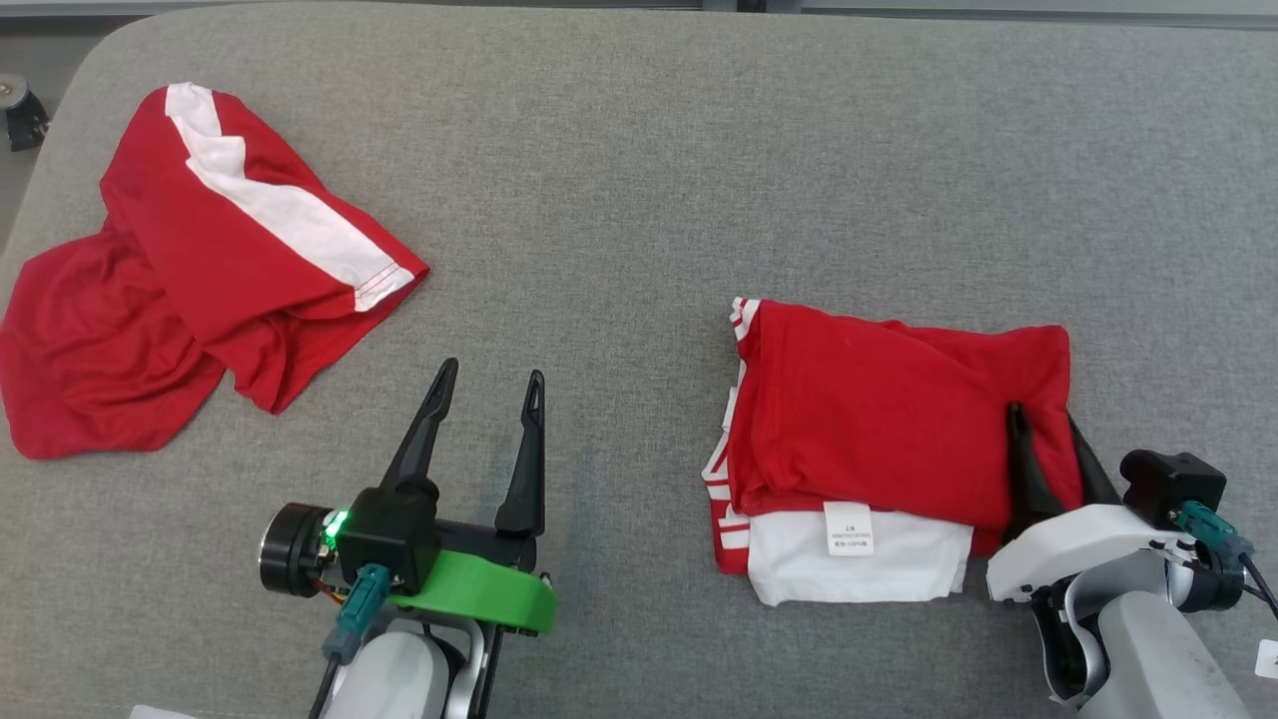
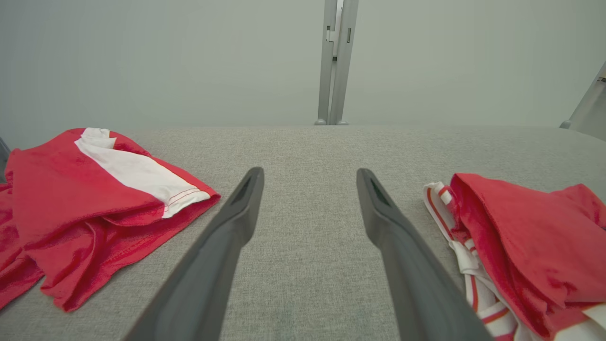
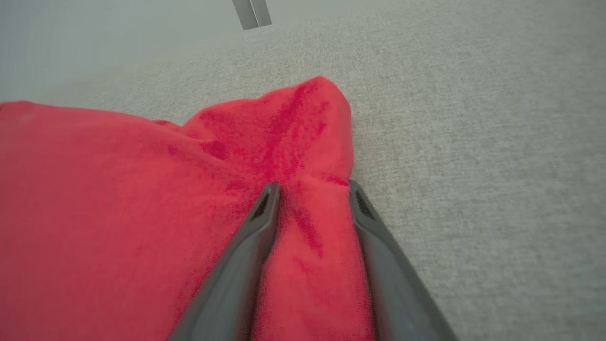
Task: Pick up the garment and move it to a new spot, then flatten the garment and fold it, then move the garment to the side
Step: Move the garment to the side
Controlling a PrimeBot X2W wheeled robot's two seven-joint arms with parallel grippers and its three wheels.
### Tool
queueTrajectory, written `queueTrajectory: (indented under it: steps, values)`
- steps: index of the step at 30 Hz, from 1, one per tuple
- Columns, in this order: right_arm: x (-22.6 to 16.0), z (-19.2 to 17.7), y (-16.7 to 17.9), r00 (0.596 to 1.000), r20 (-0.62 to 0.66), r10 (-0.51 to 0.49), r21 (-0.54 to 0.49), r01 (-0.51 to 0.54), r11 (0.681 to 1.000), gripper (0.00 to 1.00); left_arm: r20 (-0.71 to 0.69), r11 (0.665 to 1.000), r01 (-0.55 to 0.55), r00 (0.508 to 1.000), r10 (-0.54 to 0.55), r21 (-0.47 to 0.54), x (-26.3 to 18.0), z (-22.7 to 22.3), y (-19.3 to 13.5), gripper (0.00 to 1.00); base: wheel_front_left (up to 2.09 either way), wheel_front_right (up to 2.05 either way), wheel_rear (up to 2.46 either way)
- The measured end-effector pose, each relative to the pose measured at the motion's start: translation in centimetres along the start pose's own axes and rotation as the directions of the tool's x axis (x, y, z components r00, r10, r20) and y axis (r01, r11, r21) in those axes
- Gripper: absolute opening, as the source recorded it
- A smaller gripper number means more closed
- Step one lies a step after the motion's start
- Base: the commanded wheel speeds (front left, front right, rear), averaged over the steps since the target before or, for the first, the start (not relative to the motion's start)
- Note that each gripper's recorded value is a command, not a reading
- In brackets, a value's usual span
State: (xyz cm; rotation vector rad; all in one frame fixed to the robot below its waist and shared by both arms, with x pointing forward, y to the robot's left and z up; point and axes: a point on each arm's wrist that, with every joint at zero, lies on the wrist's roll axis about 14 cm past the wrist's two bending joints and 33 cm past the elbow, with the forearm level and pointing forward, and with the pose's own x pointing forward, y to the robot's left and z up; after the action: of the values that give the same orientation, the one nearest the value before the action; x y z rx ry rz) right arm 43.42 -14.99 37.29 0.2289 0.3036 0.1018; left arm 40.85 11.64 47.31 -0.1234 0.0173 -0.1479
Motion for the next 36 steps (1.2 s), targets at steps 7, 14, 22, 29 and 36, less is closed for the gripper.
queueTrajectory:
  steps: [7, 14, 22, 29, 36]
  values:
    - [-0.2, 2.2, -0.4, 0.998, 0.046, 0.034, -0.108, -0.029, 0.994, 0.0, 0.019, 0.999, 0.046, 0.999, -0.046, 0.0, 0.5, 0.5, -1.5, 1.0, 0.0, 0.0, 0.0]
    - [-0.5, 7.6, -3.3, 0.989, 0.131, 0.071, -0.361, -0.019, 0.932, 0.0, 0.073, 0.987, 0.163, 0.984, -0.163, 0.002, 2.4, 1.8, -5.0, 1.0, 0.0, 0.0, 0.0]
    - [-0.8, 12.5, -9.8, 0.988, 0.156, 0.006, -0.552, 0.082, 0.83, 0.0, 0.129, 0.947, 0.319, 0.939, -0.319, 0.026, 5.5, 2.6, -9.5, 1.0, 0.0, 0.0, 0.0]
    - [-0.6, 14.2, -16.5, 0.986, 0.115, -0.118, -0.645, 0.165, 0.746, 0.0, 0.166, 0.888, 0.457, 0.874, -0.457, 0.039, 7.9, 2.0, -13.4, 1.0, 0.0, 0.0, 0.0]
    - [-1.7, 16.0, -23.8, 0.946, 0.111, -0.304, -0.685, 0.295, 0.667, 0.0, 0.188, 0.835, 0.55, 0.819, -0.543, 0.016, 9.3, 0.4, -16.1, 1.0, 0.0, 0.0, 0.0]
